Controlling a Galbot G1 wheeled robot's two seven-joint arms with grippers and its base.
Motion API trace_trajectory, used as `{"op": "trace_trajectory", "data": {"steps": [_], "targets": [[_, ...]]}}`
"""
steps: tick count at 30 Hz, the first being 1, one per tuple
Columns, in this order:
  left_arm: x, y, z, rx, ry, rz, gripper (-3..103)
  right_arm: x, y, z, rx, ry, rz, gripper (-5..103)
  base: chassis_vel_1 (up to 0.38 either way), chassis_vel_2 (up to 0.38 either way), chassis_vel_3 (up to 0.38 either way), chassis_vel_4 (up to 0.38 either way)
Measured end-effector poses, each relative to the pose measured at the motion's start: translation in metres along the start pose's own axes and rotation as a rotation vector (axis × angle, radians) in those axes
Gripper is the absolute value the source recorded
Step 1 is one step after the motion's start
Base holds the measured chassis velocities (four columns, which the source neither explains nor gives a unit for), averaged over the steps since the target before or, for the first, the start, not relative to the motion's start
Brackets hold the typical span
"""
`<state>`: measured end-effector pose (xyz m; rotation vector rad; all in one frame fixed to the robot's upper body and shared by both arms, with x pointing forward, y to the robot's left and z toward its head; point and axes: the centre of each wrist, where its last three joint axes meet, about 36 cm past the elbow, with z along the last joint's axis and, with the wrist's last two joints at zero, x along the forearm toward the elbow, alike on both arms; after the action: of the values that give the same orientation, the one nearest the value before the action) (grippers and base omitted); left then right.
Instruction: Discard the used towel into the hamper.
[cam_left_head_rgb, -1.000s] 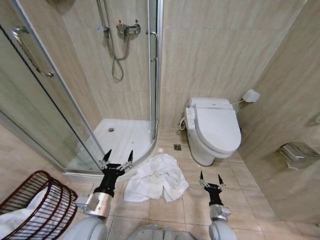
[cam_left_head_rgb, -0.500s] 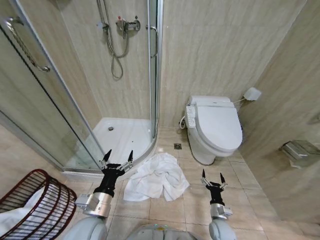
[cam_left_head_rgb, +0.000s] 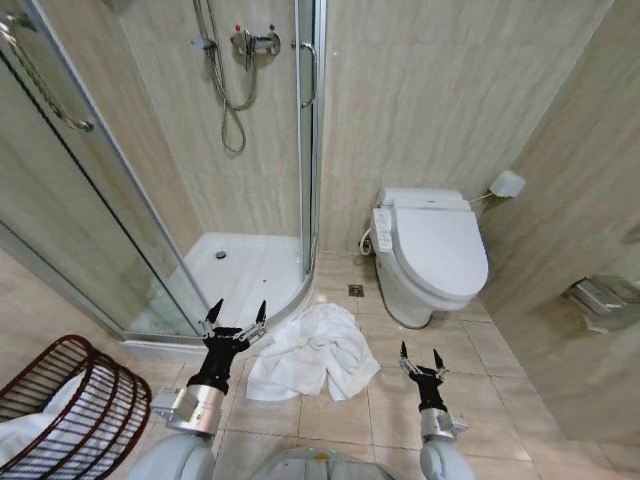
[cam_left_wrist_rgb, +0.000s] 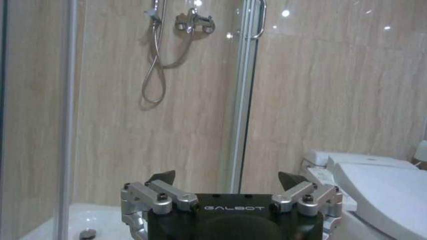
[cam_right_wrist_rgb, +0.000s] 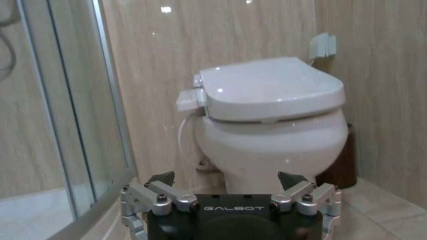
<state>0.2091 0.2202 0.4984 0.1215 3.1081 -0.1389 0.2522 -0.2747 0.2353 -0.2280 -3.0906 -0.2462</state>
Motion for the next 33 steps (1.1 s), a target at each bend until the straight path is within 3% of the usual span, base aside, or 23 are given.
{"op": "trace_trajectory", "data": {"steps": [7, 9, 17, 23, 29, 33], "targets": [[0.0, 0.0, 0.0, 0.0, 0.0, 0.0, 100, 0.004, 0.006, 0.006, -0.026, -0.006, 0.02, 100, 0.0, 0.0, 0.0, 0.0], [0.0, 0.0, 0.0, 0.0, 0.0, 0.0, 100, 0.002, 0.01, 0.007, -0.073, -0.01, 0.064, 100, 0.0, 0.0, 0.0, 0.0], [0.0, 0.0, 0.0, 0.0, 0.0, 0.0, 100, 0.006, 0.006, 0.014, -0.083, -0.017, 0.07, 100, -0.005, 0.01, 0.013, -0.004], [0.0, 0.0, 0.0, 0.0, 0.0, 0.0, 100, 0.01, -0.002, 0.013, -0.083, 0.004, 0.0, 100, 0.0, 0.0, 0.0, 0.0], [0.0, 0.0, 0.0, 0.0, 0.0, 0.0, 100, 0.011, -0.005, 0.013, -0.084, 0.008, 0.002, 100, 0.0, 0.0, 0.0, 0.0], [0.0, 0.0, 0.0, 0.0, 0.0, 0.0, 100, 0.016, -0.005, 0.015, -0.123, 0.031, 0.006, 100, 0.0, 0.0, 0.0, 0.0]]}}
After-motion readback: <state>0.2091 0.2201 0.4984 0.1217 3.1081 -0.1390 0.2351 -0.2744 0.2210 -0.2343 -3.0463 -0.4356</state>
